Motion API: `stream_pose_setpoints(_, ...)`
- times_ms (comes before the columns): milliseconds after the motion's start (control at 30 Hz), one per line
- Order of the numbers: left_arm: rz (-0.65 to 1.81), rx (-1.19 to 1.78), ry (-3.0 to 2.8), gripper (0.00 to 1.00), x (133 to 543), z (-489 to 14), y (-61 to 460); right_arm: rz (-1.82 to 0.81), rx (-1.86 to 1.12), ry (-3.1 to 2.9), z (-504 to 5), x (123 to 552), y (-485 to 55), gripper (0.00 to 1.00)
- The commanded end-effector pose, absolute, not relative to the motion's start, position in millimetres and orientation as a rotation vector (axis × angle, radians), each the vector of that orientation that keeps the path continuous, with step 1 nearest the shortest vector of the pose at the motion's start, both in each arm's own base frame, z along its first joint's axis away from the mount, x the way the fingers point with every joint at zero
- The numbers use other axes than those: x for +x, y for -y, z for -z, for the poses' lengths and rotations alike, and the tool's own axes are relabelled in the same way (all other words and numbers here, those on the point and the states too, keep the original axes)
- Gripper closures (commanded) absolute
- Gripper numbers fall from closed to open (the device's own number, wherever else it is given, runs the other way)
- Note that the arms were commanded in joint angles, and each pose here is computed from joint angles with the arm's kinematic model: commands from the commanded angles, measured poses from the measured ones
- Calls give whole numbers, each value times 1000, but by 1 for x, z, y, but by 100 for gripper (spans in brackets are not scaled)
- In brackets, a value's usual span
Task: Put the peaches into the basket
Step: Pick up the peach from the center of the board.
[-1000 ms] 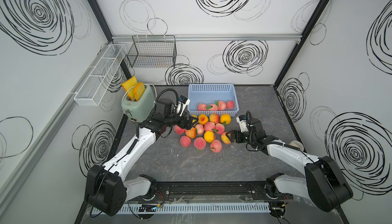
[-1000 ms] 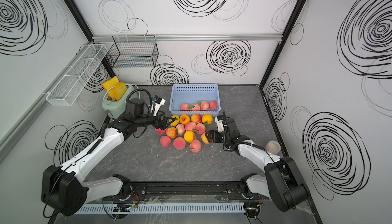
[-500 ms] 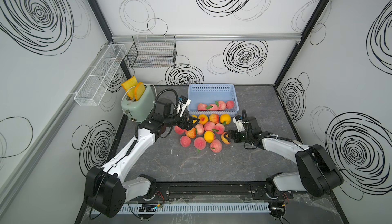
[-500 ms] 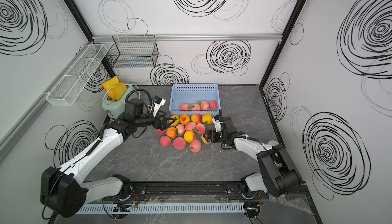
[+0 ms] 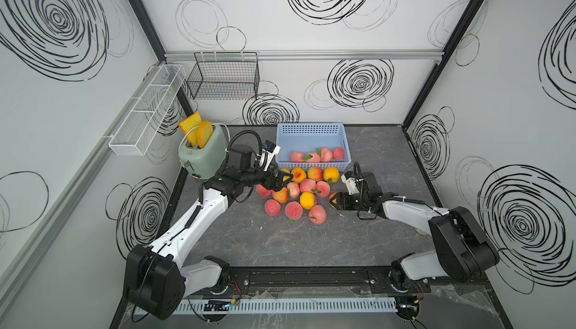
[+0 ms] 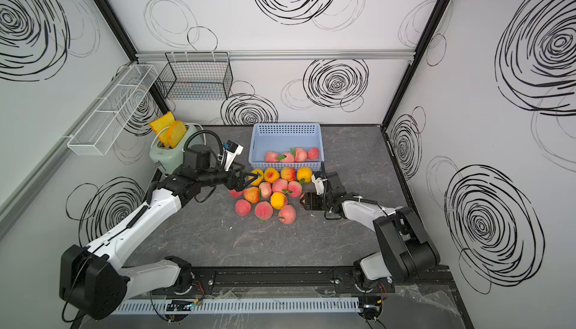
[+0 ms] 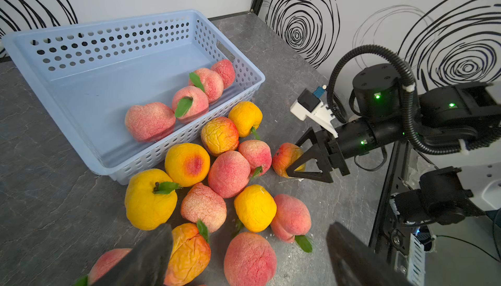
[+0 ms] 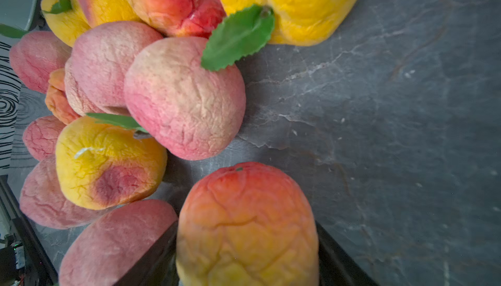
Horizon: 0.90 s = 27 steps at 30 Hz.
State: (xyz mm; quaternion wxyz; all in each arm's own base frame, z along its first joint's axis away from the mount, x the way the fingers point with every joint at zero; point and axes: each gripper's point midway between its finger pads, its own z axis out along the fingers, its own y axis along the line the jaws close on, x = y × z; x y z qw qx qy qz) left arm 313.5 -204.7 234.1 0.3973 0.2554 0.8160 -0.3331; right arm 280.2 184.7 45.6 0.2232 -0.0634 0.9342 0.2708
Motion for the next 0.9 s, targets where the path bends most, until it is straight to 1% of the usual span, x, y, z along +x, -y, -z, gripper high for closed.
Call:
stream_pose_setpoints(0, 858, 651, -2030, 7, 314, -241, 205, -712, -173, -2527, -70, 291, -182, 29)
stream_pose_setpoints(167, 881, 658, -2017, 7, 313, -244, 207, -666, -169, -2472, -95, 303, -176, 30)
stream_pose_setpoints(333, 927, 665, -1996, 7, 309, -248, 212, -629, -152, -2398, -123, 328, -171, 31)
stream_pose_setpoints(433, 931, 668, -1986, 7, 307, -250, 213, -596, -138, -2349, -137, 351, -168, 31)
stream_pose_setpoints(600, 935, 665, -1976, 7, 306, -253, 213, -510, -106, -2283, -152, 404, -160, 32)
stream_pose_setpoints(767, 933, 664, -1968, 7, 305, -255, 212, -428, -66, -2251, -152, 457, -151, 33)
stream_pose_setpoints(867, 929, 656, -1971, 7, 306, -254, 210, -381, -68, -2259, -142, 486, -151, 33)
